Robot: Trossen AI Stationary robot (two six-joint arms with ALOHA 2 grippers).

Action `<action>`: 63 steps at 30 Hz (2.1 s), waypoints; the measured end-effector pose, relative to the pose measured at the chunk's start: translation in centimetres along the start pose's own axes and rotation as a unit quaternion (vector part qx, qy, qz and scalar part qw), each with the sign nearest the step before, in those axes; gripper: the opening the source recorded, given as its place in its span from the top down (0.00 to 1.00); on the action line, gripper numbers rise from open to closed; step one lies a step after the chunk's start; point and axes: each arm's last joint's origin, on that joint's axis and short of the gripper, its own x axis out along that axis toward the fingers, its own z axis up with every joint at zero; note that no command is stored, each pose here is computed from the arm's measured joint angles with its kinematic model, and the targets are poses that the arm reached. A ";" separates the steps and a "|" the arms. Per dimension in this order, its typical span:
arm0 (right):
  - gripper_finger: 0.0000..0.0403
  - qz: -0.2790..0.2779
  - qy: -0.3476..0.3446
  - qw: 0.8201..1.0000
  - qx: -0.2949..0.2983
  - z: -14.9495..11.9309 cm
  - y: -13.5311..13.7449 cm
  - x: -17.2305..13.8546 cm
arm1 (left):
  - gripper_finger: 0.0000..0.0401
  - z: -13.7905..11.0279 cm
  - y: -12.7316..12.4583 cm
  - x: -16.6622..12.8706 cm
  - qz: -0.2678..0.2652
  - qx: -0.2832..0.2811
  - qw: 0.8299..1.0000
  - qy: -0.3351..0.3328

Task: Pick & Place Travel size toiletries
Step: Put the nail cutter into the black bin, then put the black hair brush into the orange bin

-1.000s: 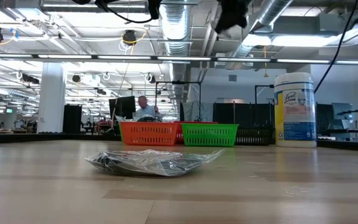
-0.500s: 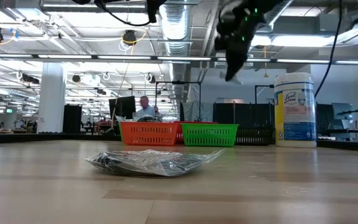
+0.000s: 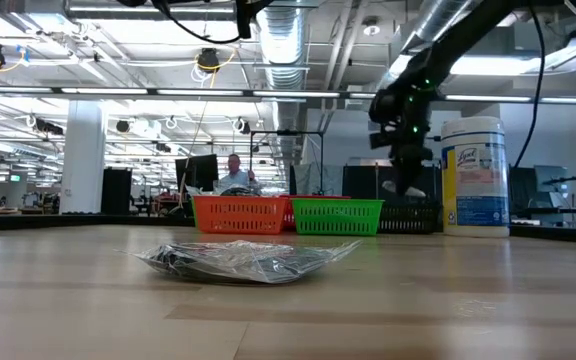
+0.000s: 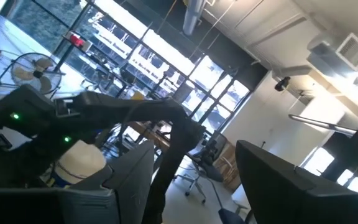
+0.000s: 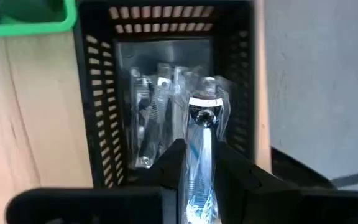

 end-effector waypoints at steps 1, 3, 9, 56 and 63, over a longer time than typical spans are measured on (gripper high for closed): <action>0.88 -0.003 -0.004 1.000 -0.004 -0.2 0.1 0.5 | 0.45 -0.1 0.1 0.0 0.002 0.000 1.000 0.001; 0.87 -0.001 -0.003 1.000 -0.016 -0.6 0.4 1.3 | 0.45 -0.1 0.1 0.0 0.003 0.000 1.000 0.002; 0.87 0.006 0.002 0.999 -0.051 -1.1 1.2 2.7 | 0.45 -0.1 0.1 0.0 0.003 0.000 1.000 0.001; 0.42 -0.136 -0.271 0.953 0.005 2.0 8.1 -13.6 | 0.46 -2.2 -1.3 0.5 -0.022 -0.026 0.997 0.071; 0.42 -0.065 -0.338 0.937 0.065 3.2 12.9 -16.2 | 0.49 -4.4 -3.1 0.7 -0.050 -0.044 0.989 0.135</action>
